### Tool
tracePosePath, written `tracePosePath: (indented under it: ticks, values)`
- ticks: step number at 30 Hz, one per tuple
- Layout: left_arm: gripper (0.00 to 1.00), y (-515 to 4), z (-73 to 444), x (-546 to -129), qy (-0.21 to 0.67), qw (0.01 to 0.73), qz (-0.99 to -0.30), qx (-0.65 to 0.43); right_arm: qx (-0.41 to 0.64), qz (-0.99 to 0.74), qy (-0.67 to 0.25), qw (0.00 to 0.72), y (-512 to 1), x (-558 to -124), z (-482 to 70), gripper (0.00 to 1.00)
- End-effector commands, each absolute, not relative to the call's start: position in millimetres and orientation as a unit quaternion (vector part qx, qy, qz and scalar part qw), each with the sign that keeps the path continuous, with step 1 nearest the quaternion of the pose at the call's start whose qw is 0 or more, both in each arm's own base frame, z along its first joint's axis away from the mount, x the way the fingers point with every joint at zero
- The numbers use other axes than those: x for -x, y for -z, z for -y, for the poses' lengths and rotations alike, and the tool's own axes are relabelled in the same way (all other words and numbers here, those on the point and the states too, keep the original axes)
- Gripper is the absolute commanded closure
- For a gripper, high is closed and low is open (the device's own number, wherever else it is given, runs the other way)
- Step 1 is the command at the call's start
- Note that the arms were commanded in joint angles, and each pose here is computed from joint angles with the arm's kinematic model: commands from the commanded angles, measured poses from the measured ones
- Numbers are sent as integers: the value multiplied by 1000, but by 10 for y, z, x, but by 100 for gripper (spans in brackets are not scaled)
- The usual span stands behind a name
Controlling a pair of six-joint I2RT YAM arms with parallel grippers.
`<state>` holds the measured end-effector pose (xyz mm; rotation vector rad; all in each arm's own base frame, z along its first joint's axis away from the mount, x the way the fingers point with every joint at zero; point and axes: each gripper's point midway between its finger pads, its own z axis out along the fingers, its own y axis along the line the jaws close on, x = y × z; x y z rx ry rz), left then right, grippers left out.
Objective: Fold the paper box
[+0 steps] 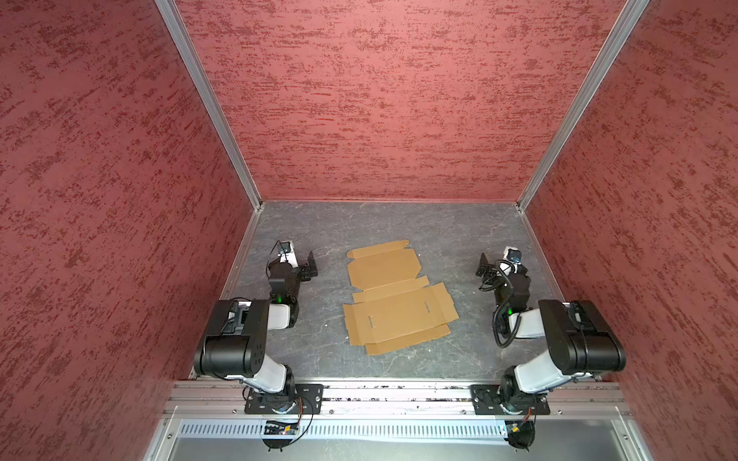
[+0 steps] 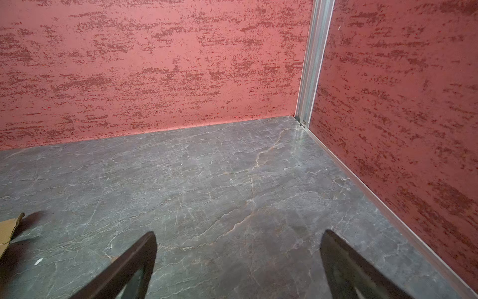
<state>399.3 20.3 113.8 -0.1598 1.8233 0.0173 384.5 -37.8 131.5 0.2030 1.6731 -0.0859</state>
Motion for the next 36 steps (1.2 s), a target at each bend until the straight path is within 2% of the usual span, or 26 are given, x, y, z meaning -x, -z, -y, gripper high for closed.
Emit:
tracePosePath:
  ticks: [1,30,36]
  values:
    - [0,-1148,-200,-3994,-7,614,-786,72,-91,-737,32,669,-1355,-3855,373,1]
    - [0,-1157,-202,-3989,-7,616,-785,72,-92,-736,31,670,-1360,-3855,374,1]
    - [0,-1564,-422,-3984,-33,572,-808,133,-119,-756,55,641,-1654,-3941,495,1]
